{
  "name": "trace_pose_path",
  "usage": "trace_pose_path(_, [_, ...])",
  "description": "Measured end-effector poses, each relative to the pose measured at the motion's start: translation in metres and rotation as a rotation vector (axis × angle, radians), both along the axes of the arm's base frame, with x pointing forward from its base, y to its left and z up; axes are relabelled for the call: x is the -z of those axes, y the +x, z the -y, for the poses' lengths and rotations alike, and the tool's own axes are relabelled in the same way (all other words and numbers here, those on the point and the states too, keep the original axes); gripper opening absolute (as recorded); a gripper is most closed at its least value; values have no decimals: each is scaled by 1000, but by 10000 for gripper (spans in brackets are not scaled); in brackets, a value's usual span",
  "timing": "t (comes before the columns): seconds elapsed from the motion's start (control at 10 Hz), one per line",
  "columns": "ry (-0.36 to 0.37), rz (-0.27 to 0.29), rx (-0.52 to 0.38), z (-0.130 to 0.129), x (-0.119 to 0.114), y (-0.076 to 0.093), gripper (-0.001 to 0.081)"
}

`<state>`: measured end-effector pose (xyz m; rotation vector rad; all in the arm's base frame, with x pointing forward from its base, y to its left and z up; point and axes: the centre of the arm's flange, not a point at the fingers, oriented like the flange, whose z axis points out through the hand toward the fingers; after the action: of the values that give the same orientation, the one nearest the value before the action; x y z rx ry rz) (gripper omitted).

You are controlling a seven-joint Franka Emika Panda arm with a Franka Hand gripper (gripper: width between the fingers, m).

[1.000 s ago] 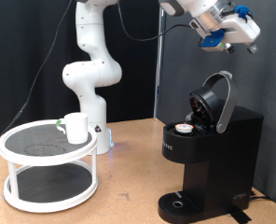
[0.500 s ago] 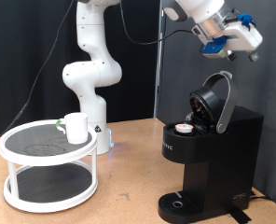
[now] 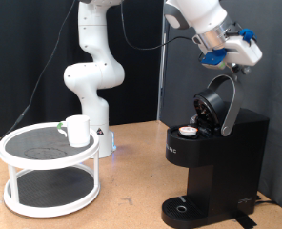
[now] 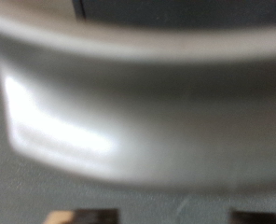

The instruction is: Make a cup of coffee with the keurig machine

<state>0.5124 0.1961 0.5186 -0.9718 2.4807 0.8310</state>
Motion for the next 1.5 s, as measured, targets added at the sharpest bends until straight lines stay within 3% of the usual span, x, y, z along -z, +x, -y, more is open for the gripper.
trace_pose_path(0.1, [-2, -5, 2, 1, 3, 0, 111])
trace_pose_path(0.2, [-4, -4, 5, 2, 5, 0, 34])
trace_pose_path(0.8, [-2, 42, 15, 19, 5, 1, 1])
trace_pose_path(1.5, [5, 64, 19, 83, -2, -12, 0])
